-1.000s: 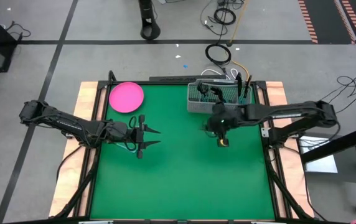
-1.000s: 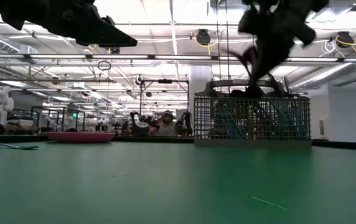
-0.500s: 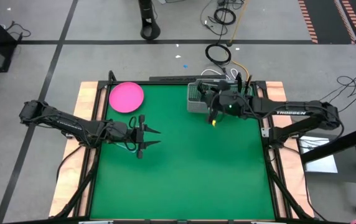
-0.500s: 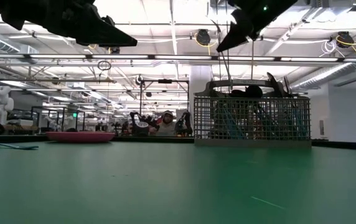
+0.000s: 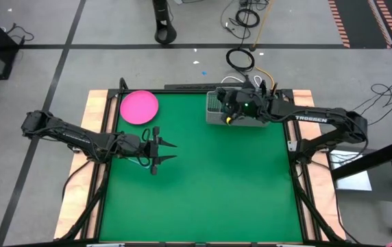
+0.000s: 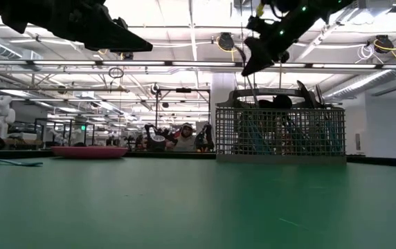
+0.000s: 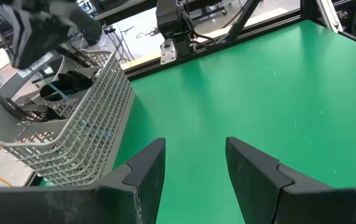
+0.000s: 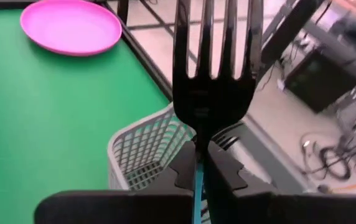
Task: Sort silverware
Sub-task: Put the right black fork into the cutlery rack with the other black forks, then put the black fork into the cutlery rack with the other black forks
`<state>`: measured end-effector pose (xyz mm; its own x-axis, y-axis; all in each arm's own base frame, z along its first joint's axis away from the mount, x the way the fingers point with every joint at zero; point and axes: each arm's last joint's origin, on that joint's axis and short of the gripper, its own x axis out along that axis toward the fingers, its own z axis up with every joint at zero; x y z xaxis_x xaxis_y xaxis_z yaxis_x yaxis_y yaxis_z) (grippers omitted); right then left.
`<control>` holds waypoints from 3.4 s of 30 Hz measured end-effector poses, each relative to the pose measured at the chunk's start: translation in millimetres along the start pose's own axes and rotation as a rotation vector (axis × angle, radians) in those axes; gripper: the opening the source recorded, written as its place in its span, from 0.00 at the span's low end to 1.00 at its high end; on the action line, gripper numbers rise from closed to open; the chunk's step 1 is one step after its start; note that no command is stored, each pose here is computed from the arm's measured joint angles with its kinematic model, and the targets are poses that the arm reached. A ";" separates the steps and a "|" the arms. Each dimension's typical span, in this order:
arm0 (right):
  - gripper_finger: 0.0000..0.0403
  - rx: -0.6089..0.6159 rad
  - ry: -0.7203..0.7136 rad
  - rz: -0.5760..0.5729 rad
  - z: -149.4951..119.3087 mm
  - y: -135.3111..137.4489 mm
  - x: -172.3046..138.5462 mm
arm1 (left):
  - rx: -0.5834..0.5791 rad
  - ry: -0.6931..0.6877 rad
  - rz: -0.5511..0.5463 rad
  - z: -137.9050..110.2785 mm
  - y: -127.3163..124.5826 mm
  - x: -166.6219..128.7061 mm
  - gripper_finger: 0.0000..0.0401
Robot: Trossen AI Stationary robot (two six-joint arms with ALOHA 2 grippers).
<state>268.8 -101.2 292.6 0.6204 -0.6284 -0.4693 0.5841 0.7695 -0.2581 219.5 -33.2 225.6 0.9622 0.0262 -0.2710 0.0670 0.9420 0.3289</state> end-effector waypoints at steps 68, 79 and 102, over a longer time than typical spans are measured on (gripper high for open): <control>0.32 -0.051 -0.096 0.527 1.6 91.3 -62.9 | -0.355 0.865 -0.077 17.7 11.4 -29.3 0.43; 0.32 -0.186 -0.012 0.568 -19.6 131.9 -42.7 | -0.268 1.570 -0.184 -42.8 -1.2 2.0 0.43; 0.32 -0.218 0.031 0.575 -26.6 137.6 -40.7 | -0.101 1.755 -0.311 -99.7 -31.8 12.9 0.42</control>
<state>310.0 33.4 253.7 0.7872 -0.1047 -0.6078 0.0381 0.9919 -0.1215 203.4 -29.4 121.4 -0.4675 0.0884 -0.8796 0.0936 0.9943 0.0501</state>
